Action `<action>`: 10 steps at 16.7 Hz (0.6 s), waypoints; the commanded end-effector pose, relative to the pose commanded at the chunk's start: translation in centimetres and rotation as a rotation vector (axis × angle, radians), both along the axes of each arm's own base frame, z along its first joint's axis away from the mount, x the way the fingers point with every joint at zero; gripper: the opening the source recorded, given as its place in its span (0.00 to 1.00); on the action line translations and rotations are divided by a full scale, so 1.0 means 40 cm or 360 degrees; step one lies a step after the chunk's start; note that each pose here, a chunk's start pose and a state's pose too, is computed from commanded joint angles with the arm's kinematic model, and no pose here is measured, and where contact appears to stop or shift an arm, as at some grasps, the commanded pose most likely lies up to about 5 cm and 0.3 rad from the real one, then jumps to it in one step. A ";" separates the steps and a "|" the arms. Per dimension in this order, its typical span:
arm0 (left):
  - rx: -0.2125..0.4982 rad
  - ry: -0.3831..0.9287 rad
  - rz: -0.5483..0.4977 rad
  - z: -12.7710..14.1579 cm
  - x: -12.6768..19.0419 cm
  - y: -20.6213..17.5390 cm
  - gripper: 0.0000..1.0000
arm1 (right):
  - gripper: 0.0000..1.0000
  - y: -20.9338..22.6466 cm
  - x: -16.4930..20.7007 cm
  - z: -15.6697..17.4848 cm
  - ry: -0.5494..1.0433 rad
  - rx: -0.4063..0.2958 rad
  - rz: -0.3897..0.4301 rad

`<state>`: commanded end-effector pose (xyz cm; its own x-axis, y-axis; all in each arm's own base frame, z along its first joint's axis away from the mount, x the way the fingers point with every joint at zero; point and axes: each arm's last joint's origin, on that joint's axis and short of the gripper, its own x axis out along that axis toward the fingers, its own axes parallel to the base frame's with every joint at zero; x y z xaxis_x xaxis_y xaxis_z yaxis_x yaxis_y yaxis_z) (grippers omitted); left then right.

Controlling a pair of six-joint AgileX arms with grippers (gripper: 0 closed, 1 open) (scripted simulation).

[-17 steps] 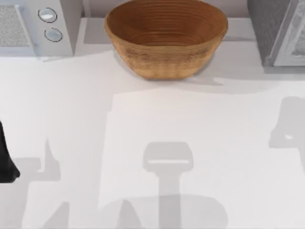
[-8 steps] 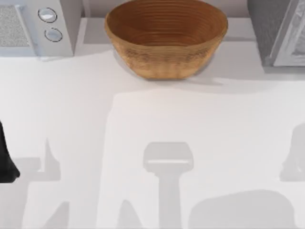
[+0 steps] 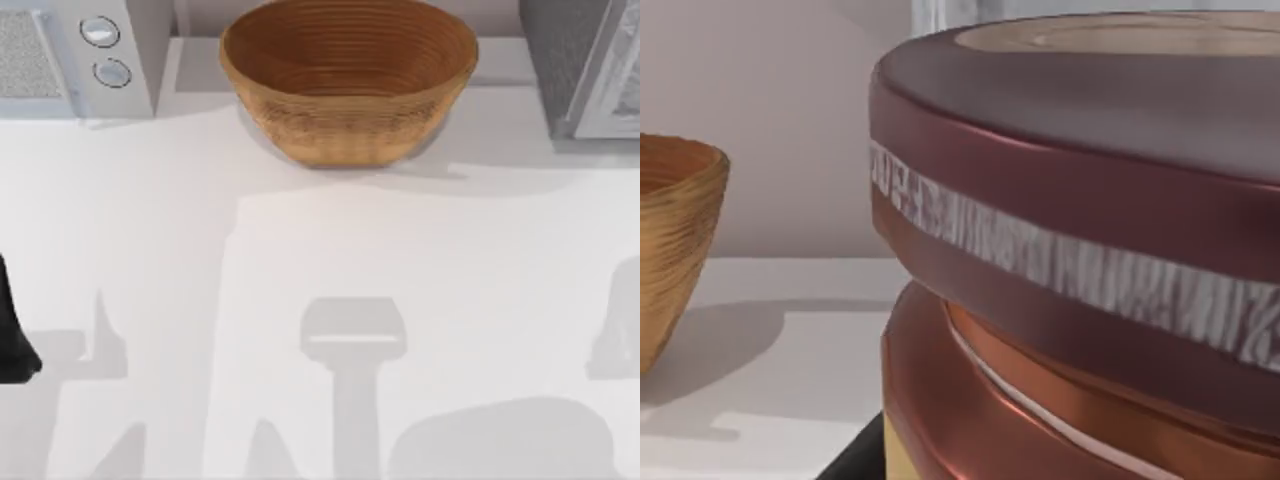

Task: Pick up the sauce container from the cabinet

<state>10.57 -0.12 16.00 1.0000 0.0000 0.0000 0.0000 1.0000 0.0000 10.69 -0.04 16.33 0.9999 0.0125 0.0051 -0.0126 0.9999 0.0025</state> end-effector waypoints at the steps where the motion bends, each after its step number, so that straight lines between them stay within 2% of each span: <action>1: 0.0000 0.0000 0.0000 0.000 0.000 0.000 1.00 | 0.00 0.001 0.003 0.009 -0.0015 0.0001 0.0016; 5: 0.0000 0.0000 0.0000 0.000 0.000 0.000 1.00 | 0.00 0.012 0.033 0.054 -0.0070 0.0003 0.0136; 10: 0.0000 0.0000 0.0000 0.000 0.000 0.000 1.00 | 0.00 0.036 0.122 0.091 -0.0076 0.0003 0.0378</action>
